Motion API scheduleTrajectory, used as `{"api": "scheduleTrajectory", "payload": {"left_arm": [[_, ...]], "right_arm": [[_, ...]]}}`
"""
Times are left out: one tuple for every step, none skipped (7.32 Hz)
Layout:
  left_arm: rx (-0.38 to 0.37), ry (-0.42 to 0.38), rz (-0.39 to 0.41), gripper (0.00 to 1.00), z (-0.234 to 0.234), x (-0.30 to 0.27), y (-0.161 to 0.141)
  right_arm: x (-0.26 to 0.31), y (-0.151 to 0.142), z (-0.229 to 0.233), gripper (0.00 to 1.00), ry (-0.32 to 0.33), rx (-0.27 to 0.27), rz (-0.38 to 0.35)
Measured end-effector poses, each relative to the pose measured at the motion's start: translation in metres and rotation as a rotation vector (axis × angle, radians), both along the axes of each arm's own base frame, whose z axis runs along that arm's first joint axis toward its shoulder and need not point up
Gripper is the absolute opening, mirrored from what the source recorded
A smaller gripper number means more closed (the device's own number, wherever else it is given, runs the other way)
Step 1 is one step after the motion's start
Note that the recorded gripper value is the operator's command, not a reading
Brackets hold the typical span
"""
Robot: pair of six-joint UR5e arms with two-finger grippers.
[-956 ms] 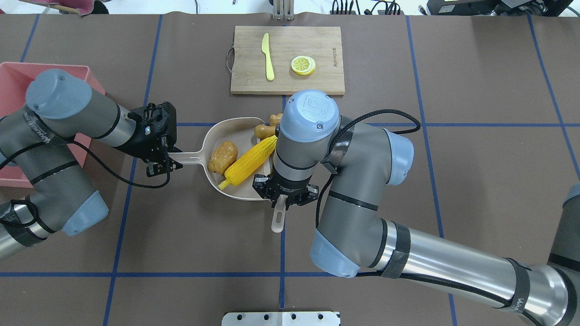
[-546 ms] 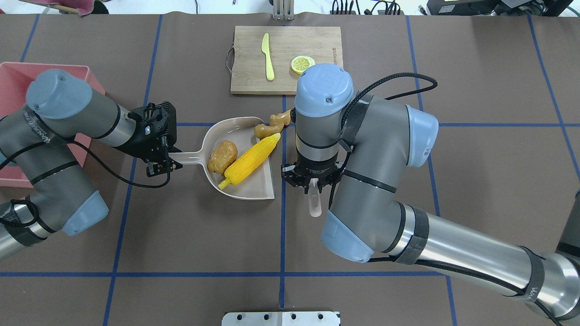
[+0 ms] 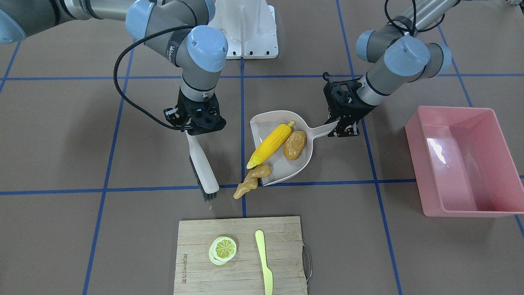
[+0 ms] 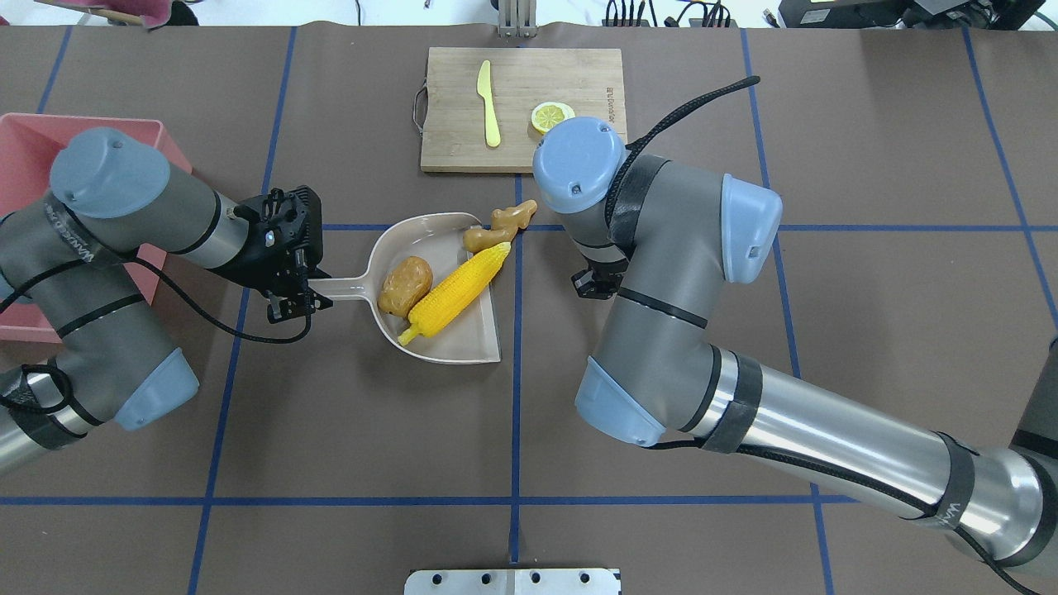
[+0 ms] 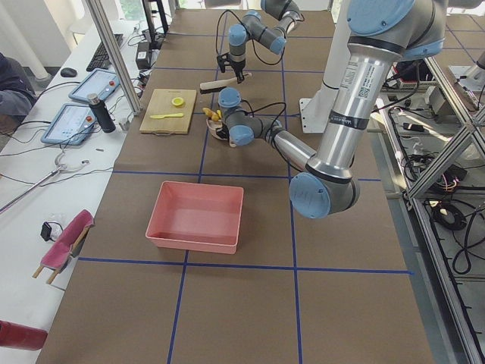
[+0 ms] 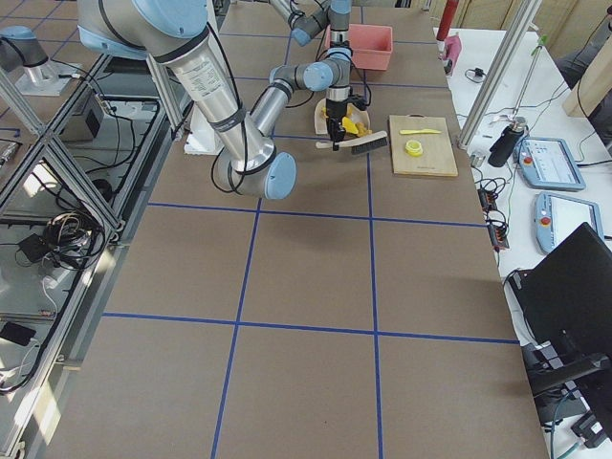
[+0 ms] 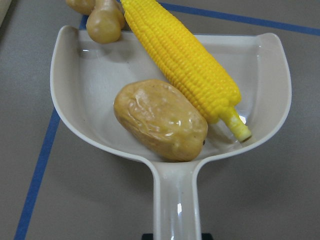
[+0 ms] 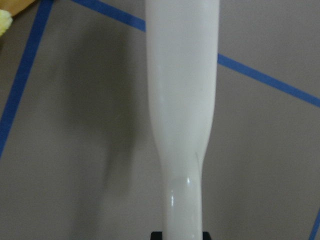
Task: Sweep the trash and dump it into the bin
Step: 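Sweep the ginger root farther into the dustpan with the right-held brush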
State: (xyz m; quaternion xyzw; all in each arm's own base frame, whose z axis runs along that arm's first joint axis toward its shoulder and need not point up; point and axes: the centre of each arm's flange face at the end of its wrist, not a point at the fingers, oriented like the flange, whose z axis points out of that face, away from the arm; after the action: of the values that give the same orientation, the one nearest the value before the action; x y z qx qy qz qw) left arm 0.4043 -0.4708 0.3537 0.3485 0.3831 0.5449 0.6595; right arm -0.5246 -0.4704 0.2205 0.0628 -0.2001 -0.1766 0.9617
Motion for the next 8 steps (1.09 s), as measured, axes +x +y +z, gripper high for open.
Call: {"api": "scheduleTrajectory", "payload": {"left_arm": [[-0.001,-0.002,-0.001,0.0,0.001,0.0,0.0],[-0.001,-0.002,-0.001,0.0,0.001,0.001,0.0],[-0.003,-0.003,-0.002,0.0,0.001,0.001,-0.001],[-0.007,-0.002,-0.005,0.0,0.001,0.001,-0.001],[-0.013,-0.001,-0.008,0.0,0.0,0.001,-0.001],[-0.016,0.0,-0.01,0.0,-0.001,0.001,-0.001],[-0.016,0.001,-0.011,0.0,-0.002,0.001,-0.001],[-0.016,0.003,-0.011,0.0,-0.003,0.002,-0.001]], "right_arm": [[-0.007,-0.011,0.003,0.0,0.038,0.03,-0.015],[-0.017,-0.022,0.005,0.0,0.067,0.043,-0.024],[-0.03,-0.032,0.006,0.0,0.08,0.048,-0.028],[-0.042,-0.04,0.004,0.0,0.078,0.051,-0.029],[-0.051,-0.046,-0.001,0.0,0.073,0.049,-0.03],[-0.059,-0.046,-0.007,0.0,0.065,0.043,-0.037],[-0.068,-0.04,-0.012,0.0,0.054,0.035,-0.052],[-0.078,-0.03,-0.017,0.0,0.043,0.029,-0.071]]}}
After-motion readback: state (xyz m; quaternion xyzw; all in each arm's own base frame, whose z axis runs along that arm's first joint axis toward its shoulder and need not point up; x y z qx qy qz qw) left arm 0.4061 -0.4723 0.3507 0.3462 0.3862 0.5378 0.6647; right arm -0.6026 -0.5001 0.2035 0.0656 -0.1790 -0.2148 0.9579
